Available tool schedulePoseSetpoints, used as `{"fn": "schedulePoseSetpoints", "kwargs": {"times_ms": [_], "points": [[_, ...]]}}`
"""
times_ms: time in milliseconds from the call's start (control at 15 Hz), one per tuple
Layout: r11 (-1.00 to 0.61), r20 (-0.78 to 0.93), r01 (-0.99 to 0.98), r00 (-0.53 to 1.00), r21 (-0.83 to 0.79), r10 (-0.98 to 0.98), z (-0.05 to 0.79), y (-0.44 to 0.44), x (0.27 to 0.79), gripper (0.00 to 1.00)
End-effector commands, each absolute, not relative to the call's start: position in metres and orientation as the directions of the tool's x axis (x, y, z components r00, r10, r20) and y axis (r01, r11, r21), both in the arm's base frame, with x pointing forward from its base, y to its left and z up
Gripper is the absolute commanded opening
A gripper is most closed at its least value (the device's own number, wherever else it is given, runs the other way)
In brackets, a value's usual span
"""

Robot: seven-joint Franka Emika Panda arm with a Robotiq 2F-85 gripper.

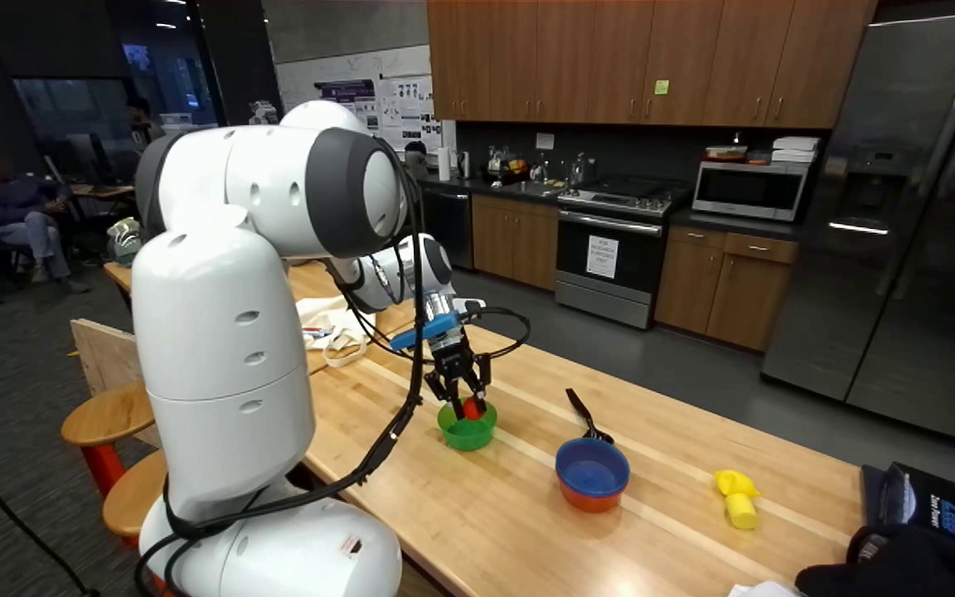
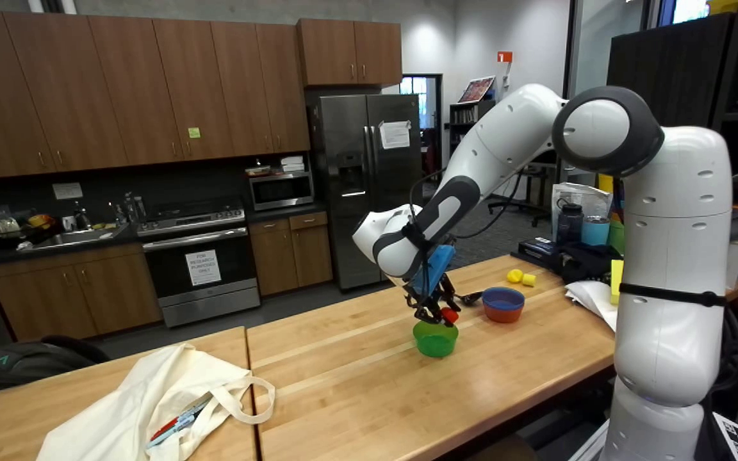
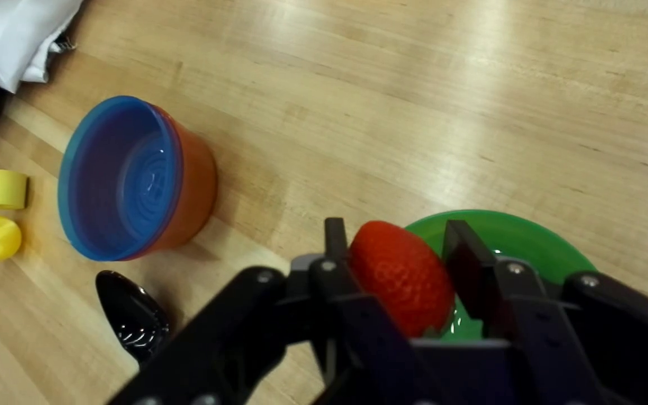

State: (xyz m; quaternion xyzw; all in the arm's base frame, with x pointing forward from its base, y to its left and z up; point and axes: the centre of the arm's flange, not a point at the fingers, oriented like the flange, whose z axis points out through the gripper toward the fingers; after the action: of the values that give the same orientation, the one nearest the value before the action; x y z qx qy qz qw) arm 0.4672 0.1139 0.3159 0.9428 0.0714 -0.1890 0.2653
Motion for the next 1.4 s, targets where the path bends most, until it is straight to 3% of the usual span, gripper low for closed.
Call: {"fn": "schedulePoseSetpoints", "kwargs": {"times_ms": [0,1333], "points": [[-0.847,-0.369,0.217,0.929,0.486,0.027,0.324,0.111,0.462,0.38],[-0.861,-0.357,0.181,0.934,0.476,-0.001,0.325,0.083,0.416,0.35]]}}
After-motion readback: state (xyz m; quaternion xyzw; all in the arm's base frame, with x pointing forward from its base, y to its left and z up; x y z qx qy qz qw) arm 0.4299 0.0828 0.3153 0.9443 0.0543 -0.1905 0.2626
